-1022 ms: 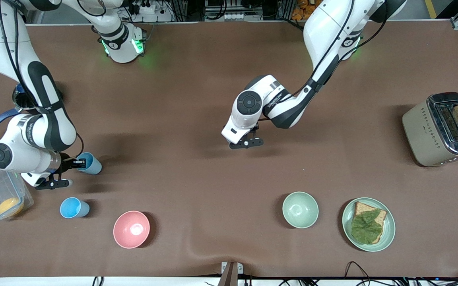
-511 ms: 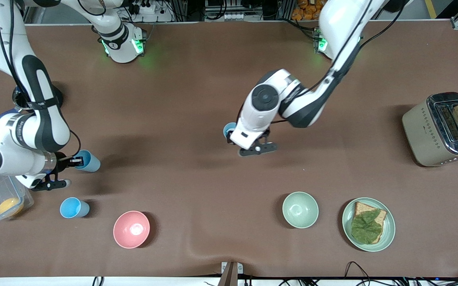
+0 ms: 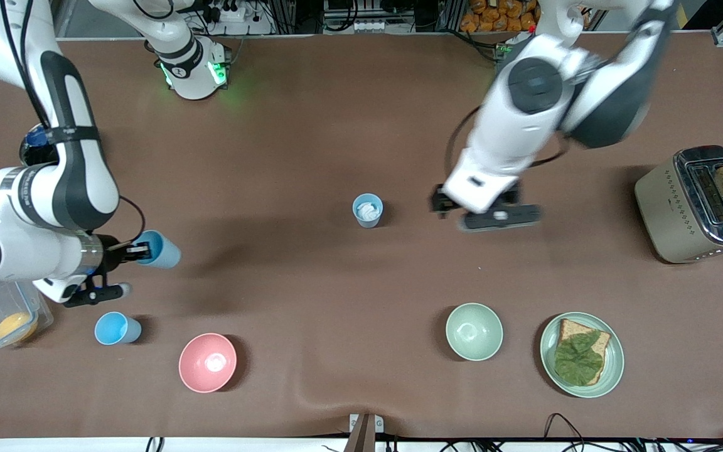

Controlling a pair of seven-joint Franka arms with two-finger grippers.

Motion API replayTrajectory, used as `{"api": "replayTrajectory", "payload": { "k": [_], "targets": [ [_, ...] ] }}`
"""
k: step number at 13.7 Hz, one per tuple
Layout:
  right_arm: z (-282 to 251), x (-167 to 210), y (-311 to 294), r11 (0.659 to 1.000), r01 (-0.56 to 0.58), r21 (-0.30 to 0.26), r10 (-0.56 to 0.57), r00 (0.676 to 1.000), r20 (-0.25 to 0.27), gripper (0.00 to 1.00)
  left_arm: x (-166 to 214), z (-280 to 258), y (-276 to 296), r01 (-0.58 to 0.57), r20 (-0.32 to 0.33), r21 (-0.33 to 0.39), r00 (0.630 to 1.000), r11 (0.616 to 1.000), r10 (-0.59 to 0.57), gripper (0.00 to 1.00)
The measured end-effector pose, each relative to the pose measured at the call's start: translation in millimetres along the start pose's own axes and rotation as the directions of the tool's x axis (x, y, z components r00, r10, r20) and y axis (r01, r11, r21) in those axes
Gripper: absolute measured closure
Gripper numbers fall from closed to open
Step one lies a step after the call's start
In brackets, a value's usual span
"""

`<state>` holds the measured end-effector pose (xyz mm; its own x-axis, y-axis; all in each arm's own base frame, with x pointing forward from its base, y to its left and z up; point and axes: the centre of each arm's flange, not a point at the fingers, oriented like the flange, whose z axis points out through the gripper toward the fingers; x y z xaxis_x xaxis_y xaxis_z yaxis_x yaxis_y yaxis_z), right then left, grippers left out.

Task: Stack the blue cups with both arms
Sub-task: 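Lower the blue cup into the tissue cup with the right gripper while the left withdraws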

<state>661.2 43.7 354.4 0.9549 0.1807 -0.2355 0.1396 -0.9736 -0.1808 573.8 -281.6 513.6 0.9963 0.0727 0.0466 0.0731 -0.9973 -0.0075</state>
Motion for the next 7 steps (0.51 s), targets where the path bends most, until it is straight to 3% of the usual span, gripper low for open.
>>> {"api": "replayTrajectory", "payload": {
  "k": [2,4,7],
  "targets": [
    [0.2,-2.6,-33.0,0.999,-0.039,0.023,0.038,0.998,0.042,0.95,23.0,-23.4,-79.2,0.006,0.003,0.032,1.0,0.999,-0.006,0.0],
    [0.6,-7.2,-84.8,0.995,-0.103,0.015,0.102,0.992,0.069,0.95,31.2,-28.0,-109.2,0.047,-0.004,0.052,0.999,0.998,-0.047,0.0],
    [8.6,-23.3,-211.0,0.98,-0.197,0.025,0.194,0.977,0.085,0.95,34.4,-44.8,-136.9,0.049,-0.031,0.064,0.998,0.997,-0.047,0.0]
  ]
}}
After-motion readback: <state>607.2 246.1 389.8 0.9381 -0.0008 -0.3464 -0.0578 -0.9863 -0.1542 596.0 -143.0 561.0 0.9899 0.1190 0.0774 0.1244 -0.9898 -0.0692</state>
